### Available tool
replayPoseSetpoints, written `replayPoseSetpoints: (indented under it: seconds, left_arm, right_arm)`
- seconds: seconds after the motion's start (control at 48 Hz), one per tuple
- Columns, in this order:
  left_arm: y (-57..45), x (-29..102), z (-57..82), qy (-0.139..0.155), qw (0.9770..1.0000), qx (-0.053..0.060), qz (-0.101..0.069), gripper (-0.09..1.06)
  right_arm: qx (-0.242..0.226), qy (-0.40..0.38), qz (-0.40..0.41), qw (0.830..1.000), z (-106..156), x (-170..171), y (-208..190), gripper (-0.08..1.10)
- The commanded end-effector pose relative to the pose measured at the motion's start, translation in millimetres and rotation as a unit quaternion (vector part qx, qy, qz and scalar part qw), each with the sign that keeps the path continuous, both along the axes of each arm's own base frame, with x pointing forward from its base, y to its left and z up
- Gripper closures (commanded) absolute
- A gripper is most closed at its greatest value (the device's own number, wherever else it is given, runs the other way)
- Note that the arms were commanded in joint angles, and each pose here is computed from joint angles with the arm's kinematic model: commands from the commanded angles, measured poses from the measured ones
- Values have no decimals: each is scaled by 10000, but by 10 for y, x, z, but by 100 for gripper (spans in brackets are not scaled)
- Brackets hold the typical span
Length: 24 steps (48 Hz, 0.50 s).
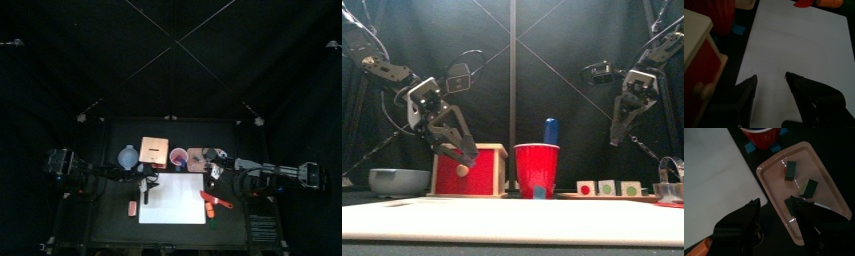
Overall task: Place sushi on board then cut the sushi with the knife then place the pieces on the plate
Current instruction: Place the 4 sushi pieces on the plate
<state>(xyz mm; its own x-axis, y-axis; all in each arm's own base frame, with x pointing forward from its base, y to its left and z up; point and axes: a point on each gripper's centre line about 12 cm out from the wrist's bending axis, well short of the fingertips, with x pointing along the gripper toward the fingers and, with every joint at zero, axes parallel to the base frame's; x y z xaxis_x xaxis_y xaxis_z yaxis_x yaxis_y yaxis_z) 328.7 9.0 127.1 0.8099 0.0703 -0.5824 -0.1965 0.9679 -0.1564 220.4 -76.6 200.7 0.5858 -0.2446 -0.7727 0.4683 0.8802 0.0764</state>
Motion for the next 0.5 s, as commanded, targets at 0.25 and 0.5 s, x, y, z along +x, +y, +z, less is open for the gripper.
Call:
replayPoseSetpoints:
  seconds: [0.25,0.5]
  left_arm:
    - [6,33,44,-91,9998,-92,115,11]
    - [31,-23,-9,1,9999,-85,150,11]
  right_arm:
    - [1,114,-6,9999,-118,-78,5,18]
    - [-2,99,-18,9999,-124,-82,0,18]
